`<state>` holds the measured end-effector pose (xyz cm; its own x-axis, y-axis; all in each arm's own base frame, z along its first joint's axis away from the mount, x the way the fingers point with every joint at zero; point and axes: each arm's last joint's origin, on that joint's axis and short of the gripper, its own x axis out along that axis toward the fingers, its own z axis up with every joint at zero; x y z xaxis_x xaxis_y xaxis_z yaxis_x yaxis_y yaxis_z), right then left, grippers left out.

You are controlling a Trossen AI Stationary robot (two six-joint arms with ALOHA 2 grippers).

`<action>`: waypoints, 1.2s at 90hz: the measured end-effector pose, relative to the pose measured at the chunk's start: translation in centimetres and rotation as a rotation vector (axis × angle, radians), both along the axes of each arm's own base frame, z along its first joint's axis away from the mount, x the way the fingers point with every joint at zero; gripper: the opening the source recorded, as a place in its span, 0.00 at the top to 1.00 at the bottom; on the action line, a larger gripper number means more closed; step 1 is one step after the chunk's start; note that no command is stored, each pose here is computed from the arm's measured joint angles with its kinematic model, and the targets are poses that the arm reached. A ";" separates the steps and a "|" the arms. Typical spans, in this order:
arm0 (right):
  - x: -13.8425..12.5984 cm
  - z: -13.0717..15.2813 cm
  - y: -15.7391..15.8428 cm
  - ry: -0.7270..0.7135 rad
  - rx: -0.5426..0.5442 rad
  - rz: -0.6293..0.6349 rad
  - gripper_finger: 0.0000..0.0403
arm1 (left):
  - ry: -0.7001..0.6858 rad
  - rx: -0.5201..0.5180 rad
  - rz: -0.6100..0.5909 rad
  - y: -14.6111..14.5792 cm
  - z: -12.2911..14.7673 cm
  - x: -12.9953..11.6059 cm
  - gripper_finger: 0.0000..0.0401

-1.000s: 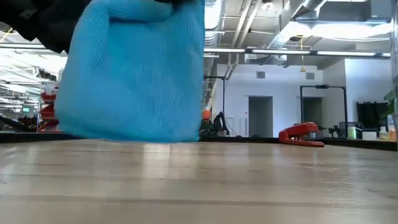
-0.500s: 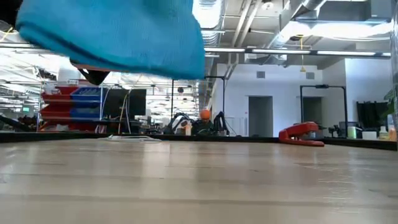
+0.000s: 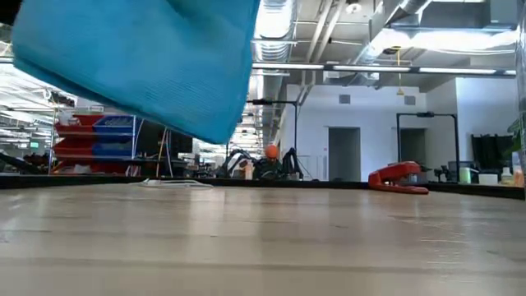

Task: Apply microfiber cloth
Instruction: Wipe the front of the cellphone with the blue microfiber cloth

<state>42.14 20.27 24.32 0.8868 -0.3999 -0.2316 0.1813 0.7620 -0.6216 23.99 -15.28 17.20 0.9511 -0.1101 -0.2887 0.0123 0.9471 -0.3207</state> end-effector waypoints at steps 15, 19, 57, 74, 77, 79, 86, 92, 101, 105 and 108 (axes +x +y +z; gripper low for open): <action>-0.3 1.4 0.2 -0.069 -0.056 -0.074 1.00 | -0.011 -0.004 -0.008 -0.1 0.2 0.0 0.99; -0.4 1.4 0.4 -0.071 -0.051 -0.069 1.00 | -0.008 -0.002 -0.008 -0.1 0.1 0.0 0.99; -1.3 -1.1 0.8 0.069 0.140 -0.027 1.00 | -0.006 0.015 -0.011 -0.1 0.0 -0.1 0.99; -1.7 -0.7 1.5 0.048 0.005 -0.069 1.00 | -0.022 0.004 -0.005 -0.1 0.2 0.0 0.99; -1.8 -0.6 1.7 0.041 -0.029 -0.083 1.00 | -0.026 0.002 -0.004 -0.1 0.2 0.0 0.99; -1.8 -0.4 1.7 0.035 -0.048 -0.094 1.00 | -0.028 0.000 -0.005 -0.1 0.3 0.0 0.99; -2.1 0.1 2.1 0.016 -0.115 -0.136 1.00 | -0.031 -0.002 -0.003 -0.1 0.3 0.0 0.99; -2.4 0.6 2.3 0.000 -0.154 -0.176 1.00 | -0.026 -0.001 -0.005 -0.1 0.3 0.0 0.99; -2.6 0.9 2.6 -0.018 -0.181 -0.222 1.00 | -0.023 -0.001 -0.009 -0.1 0.3 0.0 0.99; -2.7 0.9 2.7 -0.021 -0.177 -0.220 1.00 | -0.019 0.001 -0.011 -0.1 0.2 0.0 0.99; -2.8 0.9 2.8 -0.027 -0.165 -0.220 1.00 | -0.018 0.001 -0.012 -0.1 0.2 0.0 0.99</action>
